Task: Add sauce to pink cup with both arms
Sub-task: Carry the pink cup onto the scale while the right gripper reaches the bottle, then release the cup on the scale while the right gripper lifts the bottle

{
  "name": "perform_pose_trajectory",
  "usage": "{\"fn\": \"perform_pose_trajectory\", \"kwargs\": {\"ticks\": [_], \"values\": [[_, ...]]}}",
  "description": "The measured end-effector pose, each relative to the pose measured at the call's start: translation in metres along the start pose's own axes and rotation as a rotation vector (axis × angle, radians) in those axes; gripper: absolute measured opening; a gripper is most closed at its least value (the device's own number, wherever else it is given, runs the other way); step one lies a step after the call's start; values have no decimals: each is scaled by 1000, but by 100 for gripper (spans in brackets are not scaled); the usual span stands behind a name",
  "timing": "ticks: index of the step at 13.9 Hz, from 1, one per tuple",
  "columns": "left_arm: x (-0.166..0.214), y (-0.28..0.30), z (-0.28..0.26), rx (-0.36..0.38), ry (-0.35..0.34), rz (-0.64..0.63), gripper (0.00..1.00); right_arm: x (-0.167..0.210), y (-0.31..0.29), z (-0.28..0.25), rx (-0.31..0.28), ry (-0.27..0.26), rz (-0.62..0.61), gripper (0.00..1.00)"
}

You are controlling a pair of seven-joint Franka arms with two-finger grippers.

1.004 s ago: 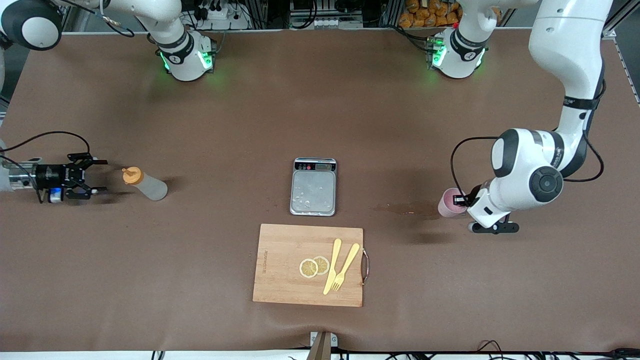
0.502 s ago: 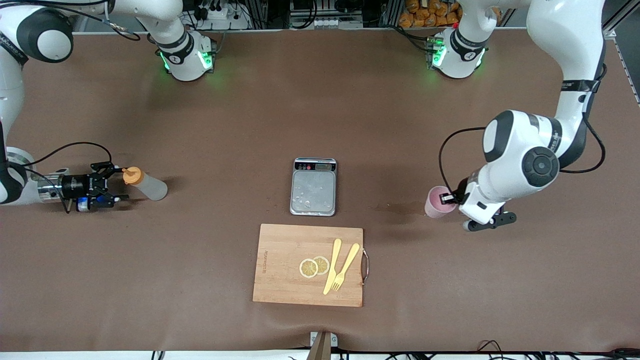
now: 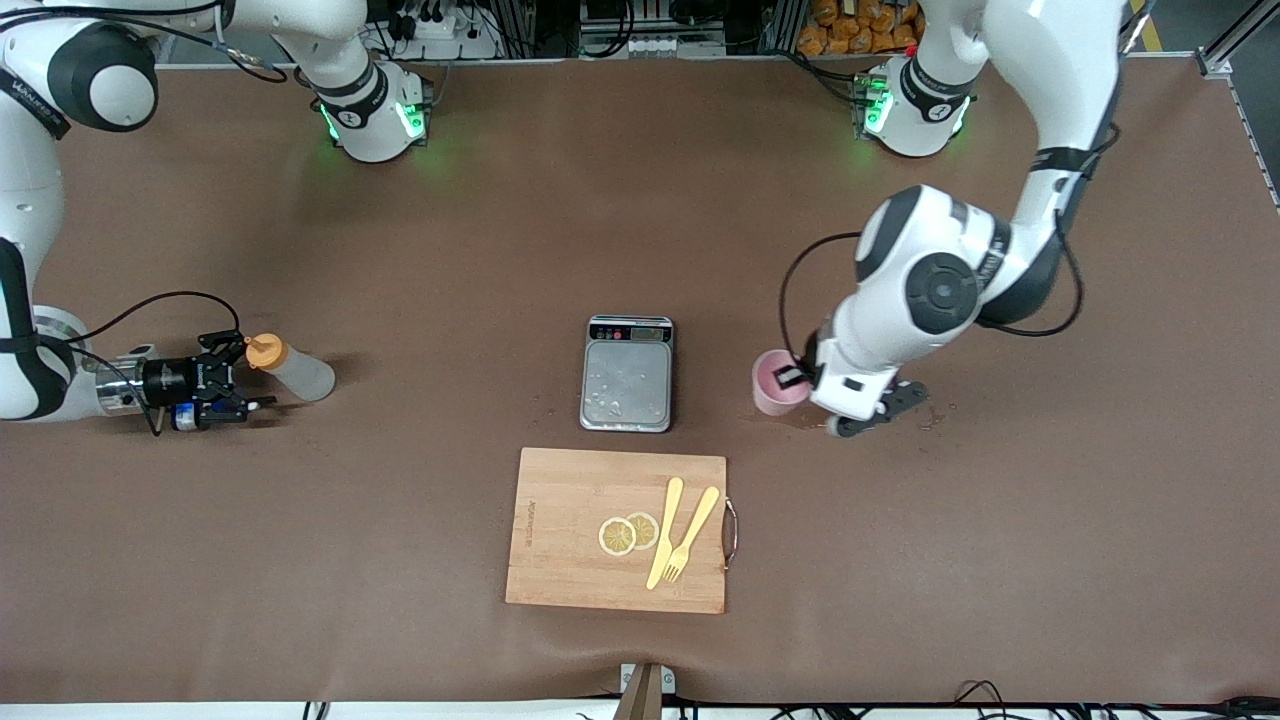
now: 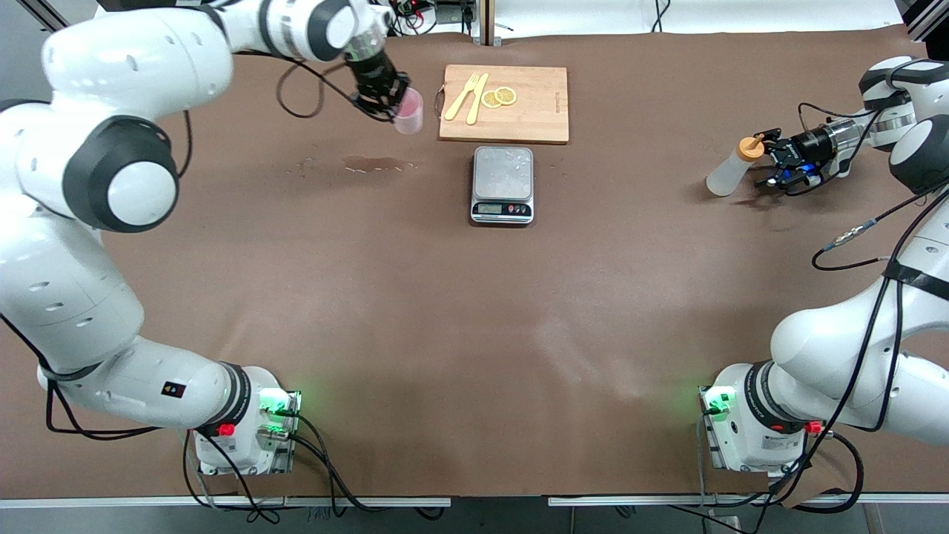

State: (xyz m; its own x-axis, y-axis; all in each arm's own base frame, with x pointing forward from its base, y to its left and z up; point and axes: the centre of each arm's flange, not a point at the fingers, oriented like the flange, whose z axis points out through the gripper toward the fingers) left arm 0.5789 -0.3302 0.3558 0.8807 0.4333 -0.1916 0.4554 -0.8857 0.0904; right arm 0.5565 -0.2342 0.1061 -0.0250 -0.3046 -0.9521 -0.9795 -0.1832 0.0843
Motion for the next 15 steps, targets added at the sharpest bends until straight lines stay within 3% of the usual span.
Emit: {"fn": "perform_pose_trajectory", "kwargs": {"ticks": [4,10,12,13,15], "values": [[-56,66,60,13,-82,-99,4,3,-3,12,4,-28,6,100],[-93,117,99,-13,-92,-151,4,1,-9,26,-12,-38,5,90],[-95,124,108,-48,-78,-164,4,-1,-11,30,-18,-39,2,73],[-98,129,115,-66,-71,-171,4,-2,-13,32,-22,-39,1,73],[-106,137,128,-90,-63,-177,4,-3,-15,35,-27,-41,-1,57]]}}
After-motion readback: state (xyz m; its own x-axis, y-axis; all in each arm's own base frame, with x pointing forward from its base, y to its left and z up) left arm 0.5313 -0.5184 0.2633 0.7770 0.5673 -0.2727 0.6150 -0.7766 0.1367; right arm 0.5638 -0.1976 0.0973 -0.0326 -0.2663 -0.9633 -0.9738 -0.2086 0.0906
